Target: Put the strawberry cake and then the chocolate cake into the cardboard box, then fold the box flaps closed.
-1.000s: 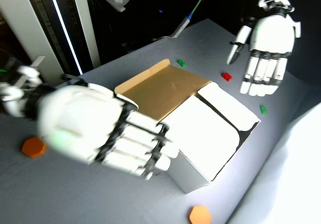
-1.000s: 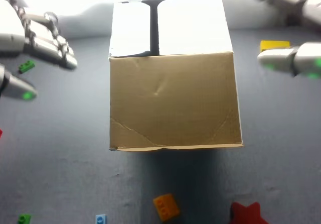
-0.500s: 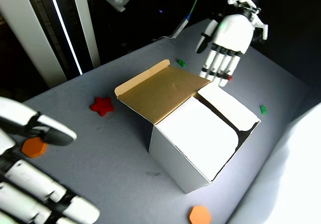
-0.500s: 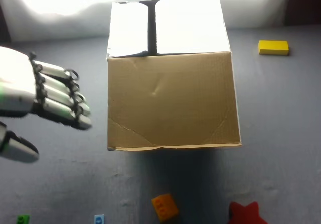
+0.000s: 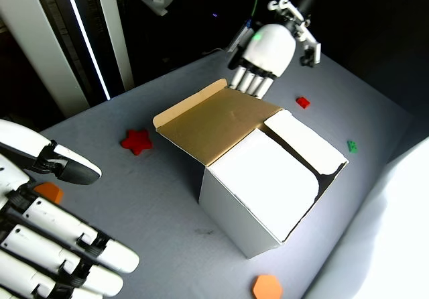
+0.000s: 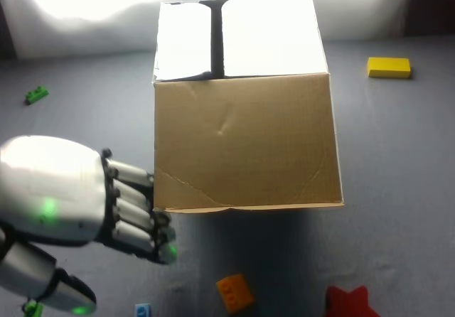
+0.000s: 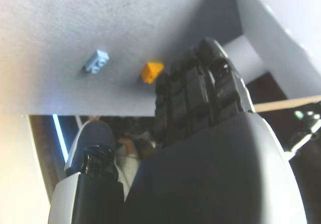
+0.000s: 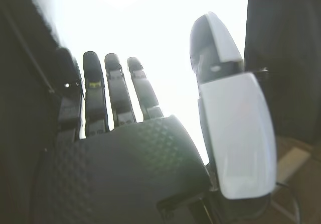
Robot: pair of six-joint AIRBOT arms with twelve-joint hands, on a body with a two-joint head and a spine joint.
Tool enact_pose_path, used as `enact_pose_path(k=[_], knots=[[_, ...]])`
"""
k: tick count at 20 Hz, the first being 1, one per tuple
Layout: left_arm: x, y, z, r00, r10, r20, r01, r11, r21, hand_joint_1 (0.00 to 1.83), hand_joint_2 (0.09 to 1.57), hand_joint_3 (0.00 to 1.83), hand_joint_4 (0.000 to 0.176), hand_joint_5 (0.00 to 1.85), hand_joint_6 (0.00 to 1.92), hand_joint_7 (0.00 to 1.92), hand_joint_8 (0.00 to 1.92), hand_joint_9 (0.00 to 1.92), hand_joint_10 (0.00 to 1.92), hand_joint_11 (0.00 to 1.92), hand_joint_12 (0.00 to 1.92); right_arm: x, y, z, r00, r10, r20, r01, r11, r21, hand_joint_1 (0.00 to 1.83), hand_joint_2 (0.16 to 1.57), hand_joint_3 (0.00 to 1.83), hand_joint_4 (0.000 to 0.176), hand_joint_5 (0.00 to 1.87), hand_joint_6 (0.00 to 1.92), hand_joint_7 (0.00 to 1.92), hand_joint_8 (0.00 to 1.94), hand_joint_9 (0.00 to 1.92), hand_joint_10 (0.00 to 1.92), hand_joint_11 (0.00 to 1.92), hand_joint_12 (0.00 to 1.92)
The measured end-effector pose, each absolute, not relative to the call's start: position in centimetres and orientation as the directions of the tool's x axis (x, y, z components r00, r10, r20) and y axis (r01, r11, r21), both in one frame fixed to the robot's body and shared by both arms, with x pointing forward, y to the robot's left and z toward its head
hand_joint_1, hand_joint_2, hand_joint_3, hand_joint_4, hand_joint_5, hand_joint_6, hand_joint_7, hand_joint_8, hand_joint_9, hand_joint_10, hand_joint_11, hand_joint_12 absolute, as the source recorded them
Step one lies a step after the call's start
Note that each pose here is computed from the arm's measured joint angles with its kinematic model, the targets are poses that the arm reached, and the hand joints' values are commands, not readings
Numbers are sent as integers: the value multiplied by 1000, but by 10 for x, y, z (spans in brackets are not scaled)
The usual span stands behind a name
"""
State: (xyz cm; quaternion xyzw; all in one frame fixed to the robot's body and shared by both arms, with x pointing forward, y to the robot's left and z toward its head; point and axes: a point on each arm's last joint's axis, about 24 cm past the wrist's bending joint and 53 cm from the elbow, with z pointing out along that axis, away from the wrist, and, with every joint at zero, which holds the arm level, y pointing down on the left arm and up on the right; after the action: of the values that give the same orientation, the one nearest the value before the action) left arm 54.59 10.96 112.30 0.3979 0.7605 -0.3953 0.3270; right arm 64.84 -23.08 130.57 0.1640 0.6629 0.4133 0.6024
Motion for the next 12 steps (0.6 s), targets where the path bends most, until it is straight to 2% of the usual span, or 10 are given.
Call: enact_pose_path(k=[2,5,6,7,8,9,10,11,12], knots=[[540,96,1118,-461,349,-816,870,356,-340,69,1383,9,0,245,3,275,2,272,1,0,898,648,-230,1305,-223,714,-663,-280,605,746,433,1202,7,0,12,4,135,7,44,414,0,1129],[530,74,1115,-454,347,-821,879,326,-348,68,1378,1,0,263,9,301,6,289,5,0,965,648,-230,1308,-220,718,-660,-284,600,748,345,1246,9,0,0,0,130,0,49,362,0,928],[528,71,1116,-450,347,-823,881,320,-348,61,1379,1,0,257,4,292,1,280,1,0,944,648,-230,1307,-220,718,-660,-284,600,748,303,1259,8,0,0,0,97,15,35,361,0,675],[527,68,1119,-441,345,-828,886,315,-341,20,1391,6,0,256,3,297,2,292,5,0,964,648,-230,1307,-222,718,-660,-283,600,748,328,1267,6,0,0,0,95,8,19,361,0,328],[528,67,1121,-432,345,-833,890,312,-332,60,1389,3,0,263,5,299,2,296,5,0,953,648,-230,1307,-221,718,-660,-283,601,748,322,1276,5,0,0,0,102,5,12,363,0,301],[531,66,1126,-426,336,-840,892,313,-327,65,1389,2,0,269,7,302,3,301,7,0,949,648,-229,1307,-221,718,-660,-284,600,748,340,1269,0,0,0,0,134,8,32,373,0,538],[534,66,1132,-432,323,-842,888,315,-335,44,1394,4,0,267,5,304,3,302,6,0,950,647,-228,1307,-223,718,-660,-286,599,748,351,1259,0,0,14,5,171,13,61,392,0,946],[537,66,1140,-430,311,-848,889,312,-336,39,1392,2,0,267,4,303,2,302,6,0,948,647,-227,1307,-225,717,-660,-287,599,748,324,1272,1,0,2,0,135,3,11,411,0,977],[542,68,1149,-429,296,-853,888,310,-338,55,1386,0,0,267,4,305,2,301,4,0,952,647,-227,1306,-229,715,-660,-286,599,748,358,1266,0,0,26,8,121,3,11,446,0,1138]])
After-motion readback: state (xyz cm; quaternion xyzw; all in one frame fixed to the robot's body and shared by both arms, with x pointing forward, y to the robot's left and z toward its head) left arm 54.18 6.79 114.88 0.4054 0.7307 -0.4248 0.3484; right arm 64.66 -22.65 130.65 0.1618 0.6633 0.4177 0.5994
